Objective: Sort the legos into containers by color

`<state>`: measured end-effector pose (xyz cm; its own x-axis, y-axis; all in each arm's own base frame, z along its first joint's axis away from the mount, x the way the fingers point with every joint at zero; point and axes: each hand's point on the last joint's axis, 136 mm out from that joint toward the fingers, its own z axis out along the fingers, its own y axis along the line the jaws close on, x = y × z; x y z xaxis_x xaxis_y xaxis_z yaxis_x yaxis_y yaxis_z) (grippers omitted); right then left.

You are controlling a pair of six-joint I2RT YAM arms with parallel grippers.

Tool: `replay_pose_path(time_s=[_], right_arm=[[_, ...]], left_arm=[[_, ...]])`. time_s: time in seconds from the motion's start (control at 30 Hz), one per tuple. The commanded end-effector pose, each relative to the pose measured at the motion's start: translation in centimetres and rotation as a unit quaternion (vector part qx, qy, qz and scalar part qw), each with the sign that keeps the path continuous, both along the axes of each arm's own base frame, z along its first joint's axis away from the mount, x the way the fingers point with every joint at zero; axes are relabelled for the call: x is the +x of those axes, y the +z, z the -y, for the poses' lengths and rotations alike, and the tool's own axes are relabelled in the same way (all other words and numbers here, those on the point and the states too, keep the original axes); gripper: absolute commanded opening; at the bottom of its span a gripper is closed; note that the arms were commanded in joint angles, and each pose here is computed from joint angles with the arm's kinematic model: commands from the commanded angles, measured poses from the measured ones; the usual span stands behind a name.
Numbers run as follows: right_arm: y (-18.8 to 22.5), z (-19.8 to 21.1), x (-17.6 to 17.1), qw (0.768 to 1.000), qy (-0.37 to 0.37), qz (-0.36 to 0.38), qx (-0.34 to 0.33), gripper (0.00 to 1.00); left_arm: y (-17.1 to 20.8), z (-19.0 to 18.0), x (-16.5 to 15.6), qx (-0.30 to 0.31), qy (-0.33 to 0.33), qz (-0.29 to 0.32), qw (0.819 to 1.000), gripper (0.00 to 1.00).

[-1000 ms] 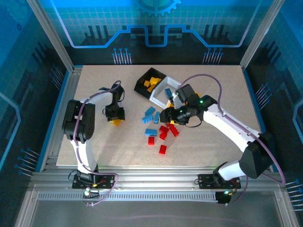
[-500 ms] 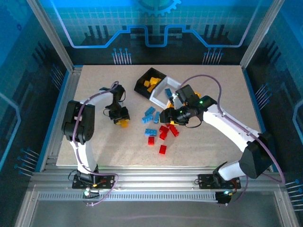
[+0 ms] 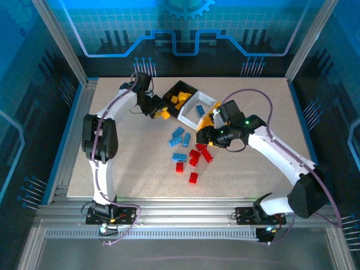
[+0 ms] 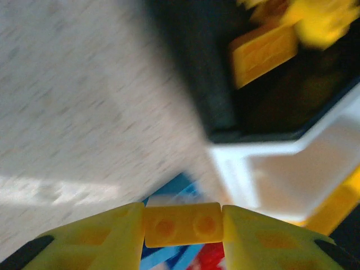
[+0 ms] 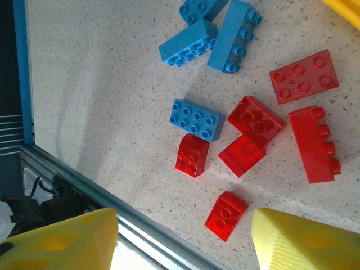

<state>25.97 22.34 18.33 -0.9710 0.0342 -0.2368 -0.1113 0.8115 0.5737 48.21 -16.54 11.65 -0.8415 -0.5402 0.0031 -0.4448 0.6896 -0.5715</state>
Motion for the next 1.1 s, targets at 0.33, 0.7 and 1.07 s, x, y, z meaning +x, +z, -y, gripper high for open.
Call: replay_pose_path(time_s=[0.33, 0.7, 1.07], right_arm=[[0.0, 3.9, -1.9, 0.999, -0.053, 0.000, -0.009, 0.66], [-1.0, 3.8, -1.1, 0.998, -0.051, -0.013, -0.020, 0.66], [-4.9, 4.4, -0.7, 0.987, 0.042, -0.047, -0.148, 0.64]], left_arm=[[1.8, 1.9, 10.6, -0.068, 0.106, 0.048, 0.991, 0.49], [6.6, 1.2, 3.4, 0.026, -0.015, 0.089, 0.996, 0.56], [3.6, 1.5, -10.9, 0.060, -0.108, 0.041, 0.991, 0.61]])
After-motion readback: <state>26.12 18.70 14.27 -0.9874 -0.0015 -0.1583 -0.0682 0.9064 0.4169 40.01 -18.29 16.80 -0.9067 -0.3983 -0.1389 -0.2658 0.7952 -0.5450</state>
